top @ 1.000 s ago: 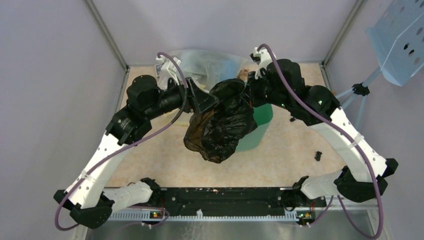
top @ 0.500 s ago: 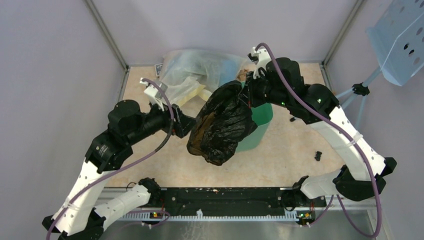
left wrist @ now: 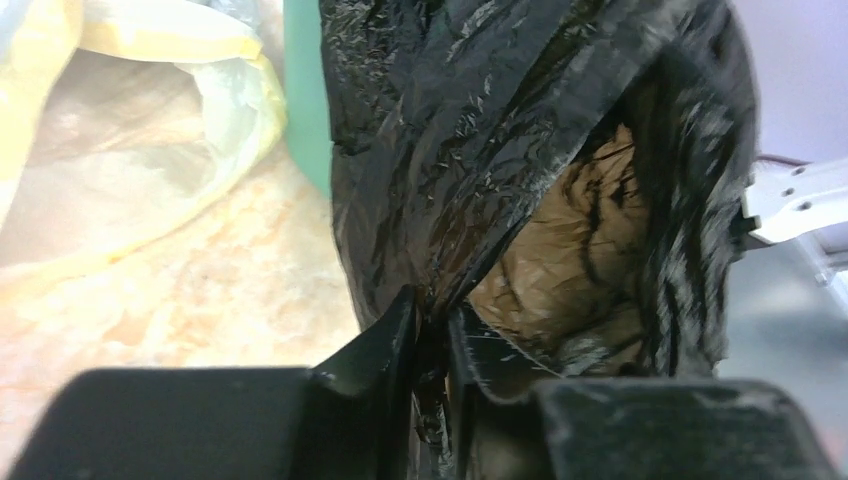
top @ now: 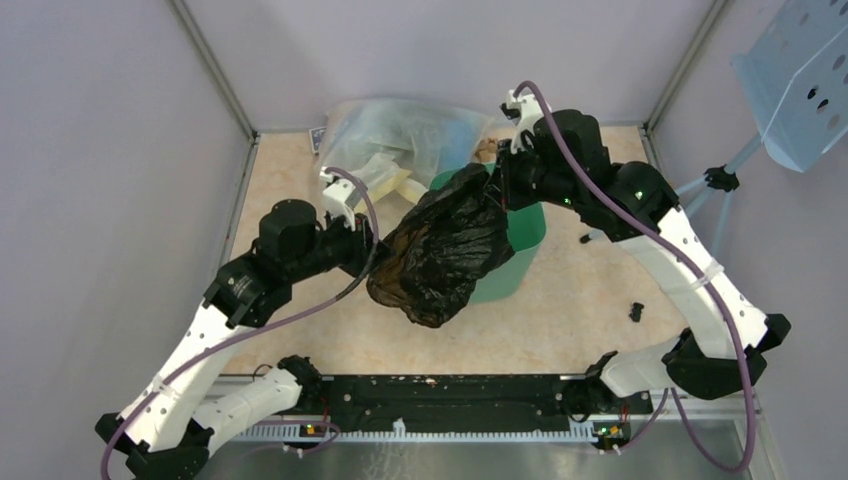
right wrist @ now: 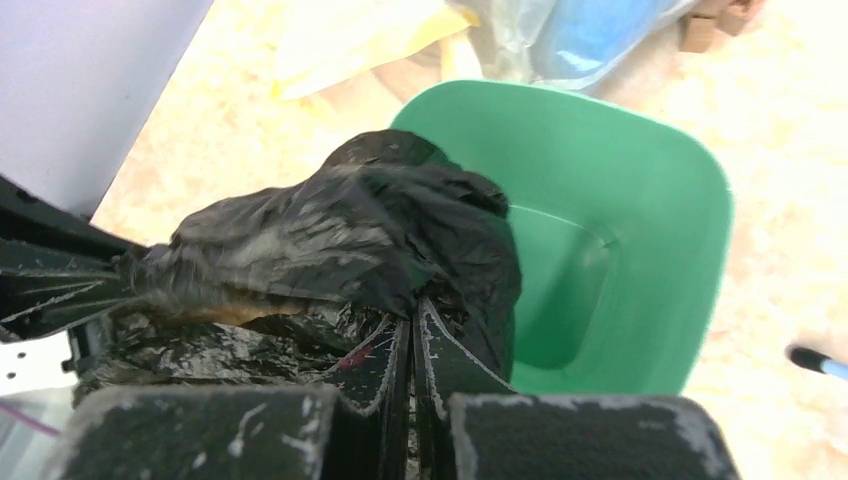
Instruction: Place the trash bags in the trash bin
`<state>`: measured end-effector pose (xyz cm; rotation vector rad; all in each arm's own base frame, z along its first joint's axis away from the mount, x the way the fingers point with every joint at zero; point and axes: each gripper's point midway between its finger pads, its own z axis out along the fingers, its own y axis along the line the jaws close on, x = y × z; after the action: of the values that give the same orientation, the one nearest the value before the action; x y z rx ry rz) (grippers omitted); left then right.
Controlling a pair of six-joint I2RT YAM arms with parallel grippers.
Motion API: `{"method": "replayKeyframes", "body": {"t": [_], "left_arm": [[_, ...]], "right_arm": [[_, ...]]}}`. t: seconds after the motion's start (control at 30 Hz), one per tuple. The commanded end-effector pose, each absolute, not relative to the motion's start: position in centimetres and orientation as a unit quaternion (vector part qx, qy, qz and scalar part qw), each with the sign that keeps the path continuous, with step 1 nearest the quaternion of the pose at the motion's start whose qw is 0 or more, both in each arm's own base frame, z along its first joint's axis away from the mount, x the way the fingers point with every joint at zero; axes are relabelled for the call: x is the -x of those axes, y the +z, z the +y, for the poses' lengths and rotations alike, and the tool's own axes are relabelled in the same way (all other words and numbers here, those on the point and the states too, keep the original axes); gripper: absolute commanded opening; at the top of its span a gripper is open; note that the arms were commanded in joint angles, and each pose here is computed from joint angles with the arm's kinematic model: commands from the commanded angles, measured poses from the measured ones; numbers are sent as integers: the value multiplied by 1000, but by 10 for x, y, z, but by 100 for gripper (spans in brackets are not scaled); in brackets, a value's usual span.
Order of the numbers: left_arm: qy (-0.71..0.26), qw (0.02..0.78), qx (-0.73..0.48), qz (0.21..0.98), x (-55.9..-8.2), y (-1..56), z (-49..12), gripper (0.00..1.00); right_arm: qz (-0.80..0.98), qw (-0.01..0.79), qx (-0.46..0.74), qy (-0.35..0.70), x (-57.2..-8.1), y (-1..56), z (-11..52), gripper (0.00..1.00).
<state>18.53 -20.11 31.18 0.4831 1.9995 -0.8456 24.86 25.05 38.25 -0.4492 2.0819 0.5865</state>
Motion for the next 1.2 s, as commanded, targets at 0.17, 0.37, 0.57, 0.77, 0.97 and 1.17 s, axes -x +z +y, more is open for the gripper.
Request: {"method": "replayKeyframes", "body": {"t": [0.17, 0.37, 0.57, 0.77, 0.97, 1.17], "left_arm": [[-381, 498, -176, 759, -222, 373, -231, 0], [-400, 467, -147, 775, -256, 383, -262, 0], [-398, 475, -124, 775, -279, 390, -271, 0], [-393, 481, -125, 774, -293, 397, -278, 0], [-415, 483, -128, 760, -288, 407, -282, 0], [-474, 464, -142, 735, -269, 417, -293, 0]], "right_arm": [[845, 497, 98, 170, -291, 417, 167, 0], [871, 469, 59, 132, -315, 396, 127, 0], [882, 463, 35, 79, -332, 382, 104, 22], [865, 484, 59, 120, -330, 406, 119, 51], [848, 469, 111, 219, -297, 422, 159, 61], [852, 430, 170, 247, -254, 406, 220, 61]]}}
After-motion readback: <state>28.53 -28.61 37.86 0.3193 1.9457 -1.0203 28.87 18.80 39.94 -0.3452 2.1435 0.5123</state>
